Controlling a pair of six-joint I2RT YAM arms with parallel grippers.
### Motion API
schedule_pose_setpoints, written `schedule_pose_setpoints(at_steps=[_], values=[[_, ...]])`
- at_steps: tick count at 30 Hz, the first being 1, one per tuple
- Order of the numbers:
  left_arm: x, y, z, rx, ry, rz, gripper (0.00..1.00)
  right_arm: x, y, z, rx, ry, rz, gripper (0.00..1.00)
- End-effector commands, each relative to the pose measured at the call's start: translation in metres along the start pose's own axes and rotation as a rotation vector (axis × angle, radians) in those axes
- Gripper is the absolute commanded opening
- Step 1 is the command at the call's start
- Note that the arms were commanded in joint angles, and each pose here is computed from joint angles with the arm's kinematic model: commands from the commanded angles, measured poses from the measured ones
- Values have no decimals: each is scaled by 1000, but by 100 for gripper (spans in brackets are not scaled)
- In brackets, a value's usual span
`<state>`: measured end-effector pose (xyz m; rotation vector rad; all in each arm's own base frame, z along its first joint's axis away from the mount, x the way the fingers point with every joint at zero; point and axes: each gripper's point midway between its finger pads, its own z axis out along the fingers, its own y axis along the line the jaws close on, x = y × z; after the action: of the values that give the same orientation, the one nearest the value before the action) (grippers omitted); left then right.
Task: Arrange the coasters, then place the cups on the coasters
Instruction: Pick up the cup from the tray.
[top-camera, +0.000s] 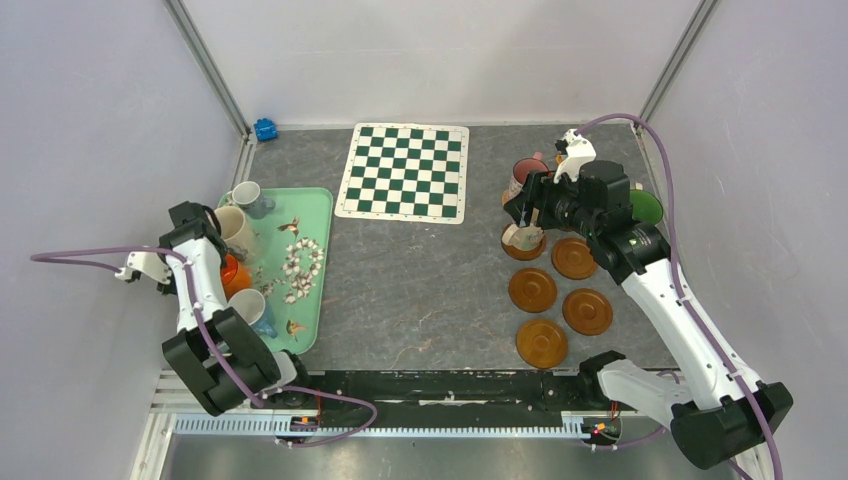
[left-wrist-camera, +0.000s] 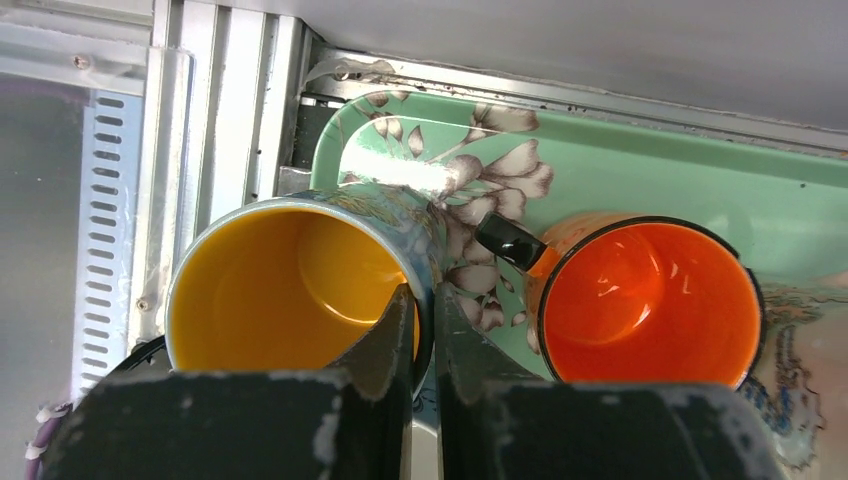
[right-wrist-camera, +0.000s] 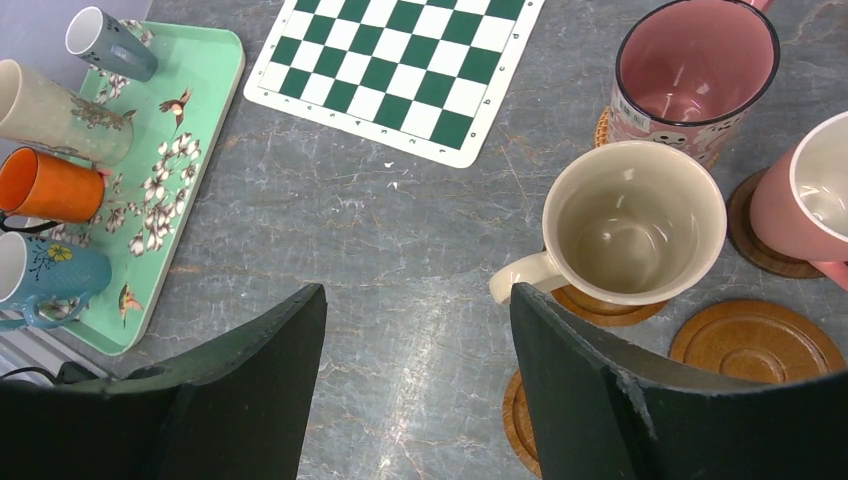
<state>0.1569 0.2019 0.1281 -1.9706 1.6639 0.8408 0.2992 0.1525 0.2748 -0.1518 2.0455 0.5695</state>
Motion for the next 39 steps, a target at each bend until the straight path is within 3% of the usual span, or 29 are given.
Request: schedule_pose_setpoints(at_steps=[1,10,26,32,39], values=[[-41,8,-22,-9,-110,-13,2,-10,7,-4,-25,-34,4,70],[-60,3,-41,27,-171,32,2,-11,9,-7,-33,-41,11,71],[-82,-43,-137,318,-402,286,2,-14,10,-14,-29,-59,18,71],[-63,-62,-186,626,-461,479,2,-14,10,-16,-23,-53,19,71],[-17,-70,-239,1073,-359,682,2,-17,5,-19,5,-62,12,71]])
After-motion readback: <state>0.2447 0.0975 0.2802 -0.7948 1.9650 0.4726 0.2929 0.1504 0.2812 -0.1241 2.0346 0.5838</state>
